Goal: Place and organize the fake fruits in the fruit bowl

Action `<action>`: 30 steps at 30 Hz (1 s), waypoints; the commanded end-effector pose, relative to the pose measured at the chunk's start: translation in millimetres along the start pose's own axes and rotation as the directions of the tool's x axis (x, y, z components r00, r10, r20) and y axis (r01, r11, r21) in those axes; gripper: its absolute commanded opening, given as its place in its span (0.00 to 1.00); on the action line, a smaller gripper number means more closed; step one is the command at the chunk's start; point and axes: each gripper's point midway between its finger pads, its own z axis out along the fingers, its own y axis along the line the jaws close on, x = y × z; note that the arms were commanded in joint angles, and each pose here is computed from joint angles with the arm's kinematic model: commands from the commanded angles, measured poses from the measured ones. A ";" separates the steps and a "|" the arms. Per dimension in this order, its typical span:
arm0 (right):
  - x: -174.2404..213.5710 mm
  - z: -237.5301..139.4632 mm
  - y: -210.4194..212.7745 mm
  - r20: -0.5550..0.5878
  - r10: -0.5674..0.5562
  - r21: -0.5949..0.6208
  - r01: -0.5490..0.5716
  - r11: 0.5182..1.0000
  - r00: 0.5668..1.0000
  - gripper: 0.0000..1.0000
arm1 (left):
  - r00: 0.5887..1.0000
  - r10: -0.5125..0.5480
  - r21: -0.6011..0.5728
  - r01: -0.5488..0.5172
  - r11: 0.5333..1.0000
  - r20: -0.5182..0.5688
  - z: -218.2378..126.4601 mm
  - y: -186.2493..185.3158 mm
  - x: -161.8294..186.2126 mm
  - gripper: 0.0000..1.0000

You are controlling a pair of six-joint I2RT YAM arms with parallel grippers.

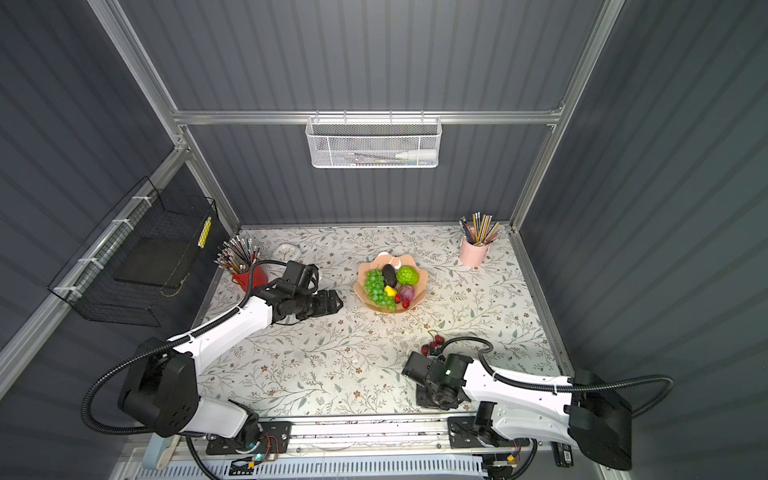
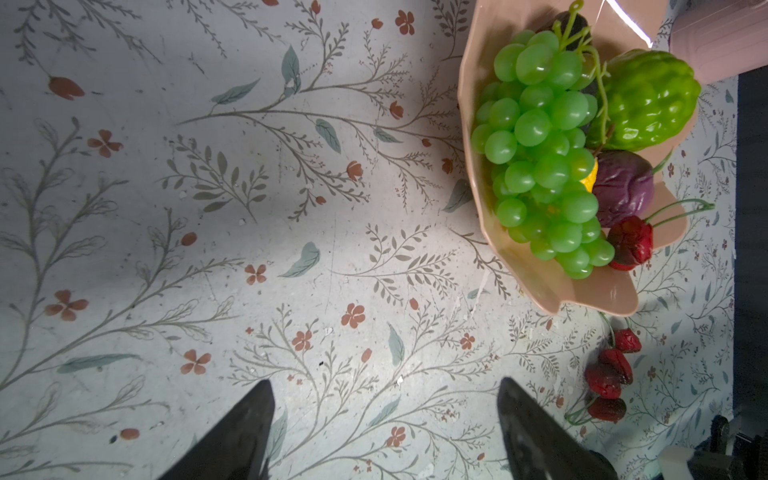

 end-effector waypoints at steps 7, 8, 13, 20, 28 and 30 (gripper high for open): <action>-27.5 8.3 -11.3 0.108 0.066 -0.004 -0.066 0.998 0.992 0.22 | 1.000 0.004 0.003 -0.004 1.000 -0.015 -0.3 -3.9 -3.5 0.84; -28.2 9.8 -11.5 0.103 0.067 -0.006 -0.066 0.998 0.992 0.20 | 1.000 0.004 0.004 -0.004 1.000 -0.013 -0.6 -4.6 -4.4 0.84; -29.9 12.2 -9.2 0.089 0.039 0.009 -0.040 0.999 0.995 0.09 | 1.000 0.009 -0.002 -0.009 1.000 -0.009 -3.0 -4.8 -6.4 0.84; -38.2 -0.1 -12.8 0.133 0.014 0.036 -0.019 0.999 0.991 0.00 | 1.000 0.009 -0.004 -0.009 1.000 -0.004 -5.2 -5.8 -8.6 0.84; -63.0 -53.2 -8.0 0.237 -0.011 0.007 0.009 1.000 0.971 0.00 | 1.000 0.009 -0.004 -0.009 1.000 0.001 -5.7 -6.2 -9.9 0.84; -72.5 -67.7 -6.0 0.262 -0.015 -0.006 0.017 1.000 0.965 0.00 | 1.000 0.006 -0.005 -0.006 1.000 0.004 -5.6 -5.5 -9.7 0.84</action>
